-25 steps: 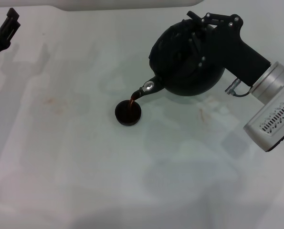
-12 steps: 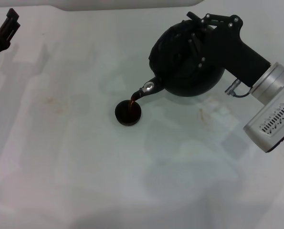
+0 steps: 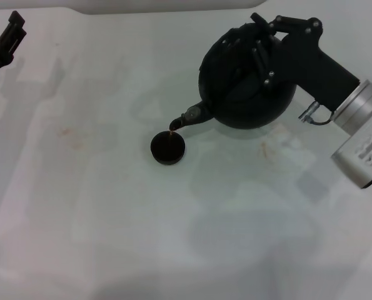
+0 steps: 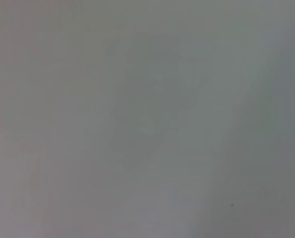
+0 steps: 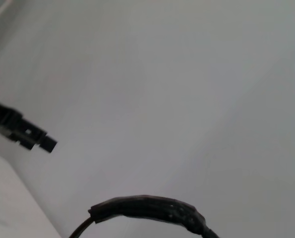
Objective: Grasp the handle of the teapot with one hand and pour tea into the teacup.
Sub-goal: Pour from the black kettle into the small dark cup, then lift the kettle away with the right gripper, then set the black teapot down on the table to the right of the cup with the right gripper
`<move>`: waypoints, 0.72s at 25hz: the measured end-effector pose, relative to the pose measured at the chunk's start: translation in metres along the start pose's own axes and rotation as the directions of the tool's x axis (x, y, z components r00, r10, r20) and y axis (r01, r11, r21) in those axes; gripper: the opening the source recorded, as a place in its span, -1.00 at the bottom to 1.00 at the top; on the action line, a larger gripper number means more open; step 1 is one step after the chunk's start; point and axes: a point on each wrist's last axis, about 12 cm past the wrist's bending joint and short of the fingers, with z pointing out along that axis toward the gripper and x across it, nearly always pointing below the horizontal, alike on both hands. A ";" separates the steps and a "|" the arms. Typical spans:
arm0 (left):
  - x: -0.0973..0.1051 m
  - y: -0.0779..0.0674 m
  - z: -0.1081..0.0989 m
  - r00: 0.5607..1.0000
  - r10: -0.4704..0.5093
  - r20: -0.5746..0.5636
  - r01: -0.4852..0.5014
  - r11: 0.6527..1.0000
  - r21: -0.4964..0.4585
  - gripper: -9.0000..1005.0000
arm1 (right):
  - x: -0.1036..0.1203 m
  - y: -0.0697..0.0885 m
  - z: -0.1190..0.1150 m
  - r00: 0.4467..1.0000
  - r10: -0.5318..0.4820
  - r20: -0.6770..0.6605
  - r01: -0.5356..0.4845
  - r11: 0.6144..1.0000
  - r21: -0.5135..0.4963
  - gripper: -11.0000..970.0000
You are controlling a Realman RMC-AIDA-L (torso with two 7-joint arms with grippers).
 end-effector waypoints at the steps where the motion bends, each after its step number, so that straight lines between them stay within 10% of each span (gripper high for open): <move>1: 0.000 0.000 0.000 1.000 0.000 0.000 0.000 1.000 0.000 0.72 | 0.001 -0.001 -0.001 0.999 0.036 -0.003 -0.036 0.999 0.004 -0.76; 18: -0.001 0.000 0.001 1.000 -0.002 0.003 0.002 1.000 0.003 0.72 | 0.013 -0.012 -0.037 0.855 0.518 0.021 -0.518 0.853 0.060 -0.75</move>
